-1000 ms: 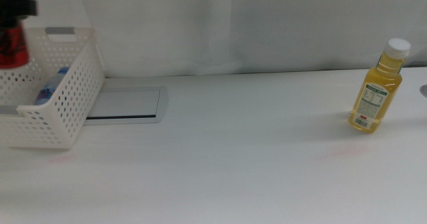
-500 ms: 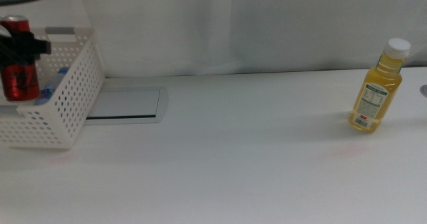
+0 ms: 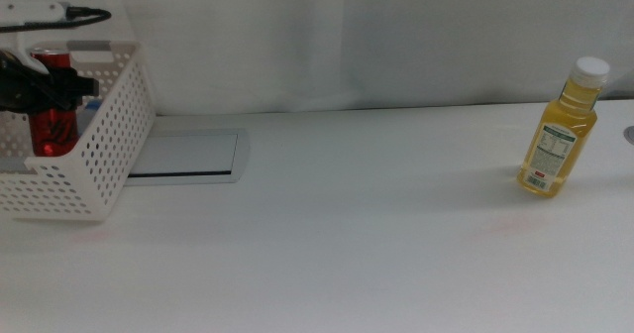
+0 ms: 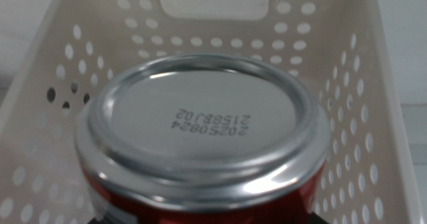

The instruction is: Use arms to grab the bottles and put them into the dustbin to the left of the table.

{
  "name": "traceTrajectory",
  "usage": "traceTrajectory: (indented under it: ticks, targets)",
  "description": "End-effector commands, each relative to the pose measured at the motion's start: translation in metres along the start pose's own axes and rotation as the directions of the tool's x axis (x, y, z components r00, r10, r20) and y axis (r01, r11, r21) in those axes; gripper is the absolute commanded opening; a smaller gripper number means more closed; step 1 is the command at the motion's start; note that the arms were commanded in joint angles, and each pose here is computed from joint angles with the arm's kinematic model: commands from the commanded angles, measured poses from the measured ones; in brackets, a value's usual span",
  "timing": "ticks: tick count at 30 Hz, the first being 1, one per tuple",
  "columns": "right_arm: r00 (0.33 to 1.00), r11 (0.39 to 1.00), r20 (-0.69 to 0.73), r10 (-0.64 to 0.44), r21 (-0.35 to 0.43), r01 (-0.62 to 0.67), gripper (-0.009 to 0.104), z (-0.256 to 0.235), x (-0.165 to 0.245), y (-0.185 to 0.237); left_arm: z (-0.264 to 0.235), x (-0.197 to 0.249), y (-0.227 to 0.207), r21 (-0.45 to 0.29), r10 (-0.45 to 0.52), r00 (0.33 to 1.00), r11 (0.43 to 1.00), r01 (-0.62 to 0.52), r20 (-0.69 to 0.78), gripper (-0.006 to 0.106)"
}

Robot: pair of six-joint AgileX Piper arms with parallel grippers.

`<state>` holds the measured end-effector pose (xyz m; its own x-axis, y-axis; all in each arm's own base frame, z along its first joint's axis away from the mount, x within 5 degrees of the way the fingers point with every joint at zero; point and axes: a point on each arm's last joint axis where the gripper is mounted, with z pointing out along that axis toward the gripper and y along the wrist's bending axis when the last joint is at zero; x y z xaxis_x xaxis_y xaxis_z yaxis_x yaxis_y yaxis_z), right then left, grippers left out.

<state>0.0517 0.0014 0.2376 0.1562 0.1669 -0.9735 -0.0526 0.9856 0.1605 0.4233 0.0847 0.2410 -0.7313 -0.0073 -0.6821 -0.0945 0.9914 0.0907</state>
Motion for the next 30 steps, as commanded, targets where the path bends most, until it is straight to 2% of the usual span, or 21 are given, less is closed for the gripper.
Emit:
traceTrajectory:
  ticks: [1,11,12,13,14,15,23,30]
  targets:
    - [1.0,1.0,0.031,-0.007,-0.009,0.008,0.103,-0.003,-0.001,0.0,0.001,-0.006,0.002,-0.007,-0.021,0.999,1.0,0.022,0.048,-0.003]
    - [1.0,1.0,0.031,-0.007,-0.009,0.008,0.103,-0.003,-0.001,0.0,0.012,0.001,0.001,-0.002,-0.029,1.0,1.0,0.029,0.008,-0.003]
    - [0.999,1.0,0.033,-0.007,-0.01,0.008,0.103,-0.003,-0.001,0.0,0.012,0.0,0.001,-0.002,-0.029,1.0,1.0,0.029,0.01,0.0]
    - [0.999,1.0,0.033,-0.007,-0.01,0.008,0.103,-0.003,-0.001,0.0,0.012,-0.001,0.001,-0.004,-0.029,0.999,1.0,0.029,0.027,0.073]
    - [0.999,1.0,0.033,-0.007,-0.01,0.008,0.103,-0.003,-0.001,0.0,0.012,-0.001,0.001,-0.004,-0.034,0.999,0.999,0.034,0.029,0.086]
    - [0.999,1.0,0.033,-0.007,-0.01,0.008,0.103,-0.003,-0.001,0.0,0.012,-0.002,0.001,-0.004,-0.05,0.998,0.999,0.05,0.037,0.093]
    - [0.999,1.0,0.033,-0.007,-0.01,0.008,0.103,-0.003,-0.001,0.0,-0.005,-0.012,0.003,-0.007,-0.068,0.994,0.998,0.069,0.085,0.093]
    - [0.999,1.0,0.033,-0.009,-0.01,0.01,0.103,-0.003,-0.001,0.0,-0.071,-0.037,0.003,0.013,-0.108,0.97,0.994,0.108,0.216,0.093]
